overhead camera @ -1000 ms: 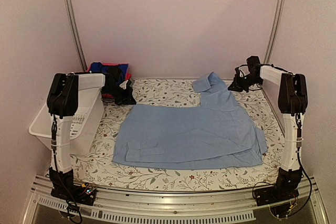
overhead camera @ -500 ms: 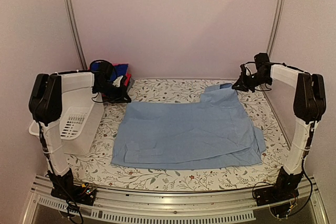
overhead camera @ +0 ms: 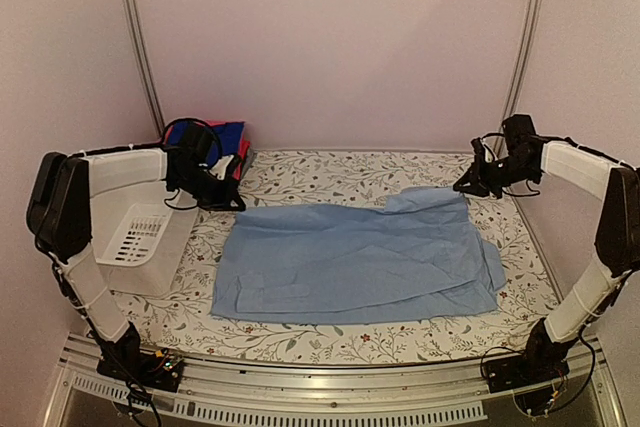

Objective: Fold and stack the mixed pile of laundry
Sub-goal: Fold the 1/3-folded shirt at the center of the board.

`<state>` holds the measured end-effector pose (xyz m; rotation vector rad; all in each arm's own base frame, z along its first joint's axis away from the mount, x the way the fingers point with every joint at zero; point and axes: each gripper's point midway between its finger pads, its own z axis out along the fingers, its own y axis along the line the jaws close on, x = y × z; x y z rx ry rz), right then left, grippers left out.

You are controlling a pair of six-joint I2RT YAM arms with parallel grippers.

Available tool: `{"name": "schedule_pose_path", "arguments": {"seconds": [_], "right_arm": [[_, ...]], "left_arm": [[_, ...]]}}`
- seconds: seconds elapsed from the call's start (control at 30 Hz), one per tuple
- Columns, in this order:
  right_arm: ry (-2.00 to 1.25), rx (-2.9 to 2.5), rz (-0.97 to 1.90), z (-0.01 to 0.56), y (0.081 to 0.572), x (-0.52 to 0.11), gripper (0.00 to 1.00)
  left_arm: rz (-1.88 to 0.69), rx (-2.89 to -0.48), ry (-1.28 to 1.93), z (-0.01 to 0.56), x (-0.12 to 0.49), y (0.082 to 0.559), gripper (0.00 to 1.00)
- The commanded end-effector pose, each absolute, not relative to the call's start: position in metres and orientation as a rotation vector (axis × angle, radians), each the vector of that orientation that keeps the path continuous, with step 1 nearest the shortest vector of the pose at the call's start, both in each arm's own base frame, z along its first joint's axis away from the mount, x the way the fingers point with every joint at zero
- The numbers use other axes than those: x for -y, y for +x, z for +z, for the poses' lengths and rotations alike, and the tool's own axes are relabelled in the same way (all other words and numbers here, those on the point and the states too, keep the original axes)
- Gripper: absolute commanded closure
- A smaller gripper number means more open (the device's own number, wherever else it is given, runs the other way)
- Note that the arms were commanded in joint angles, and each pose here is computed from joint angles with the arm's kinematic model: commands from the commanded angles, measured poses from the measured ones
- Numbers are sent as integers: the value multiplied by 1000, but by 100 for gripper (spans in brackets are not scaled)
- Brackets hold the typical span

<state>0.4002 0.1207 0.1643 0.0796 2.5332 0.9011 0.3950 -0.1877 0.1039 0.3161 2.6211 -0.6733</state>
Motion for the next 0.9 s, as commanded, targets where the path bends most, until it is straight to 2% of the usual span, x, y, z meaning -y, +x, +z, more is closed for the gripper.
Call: {"name": "schedule_pose_path", "arguments": {"seconds": [0.0,0.3,0.6,0.87], "right_arm": [[113,-2575,910,162,366,-122,100],[171,-2685,908,120,310,-119,100],[179,-2816,922,71,282,-135,100],[223,-2896,865,66,266,-128,100]], "left_arm": [[-611,-2680,353,94,184,368,100],[-531,-2814,267,67,166,336,100],[-473,-2907,299,36,168,325,100],[-439,-2913,310,47,163,317,88]]}}
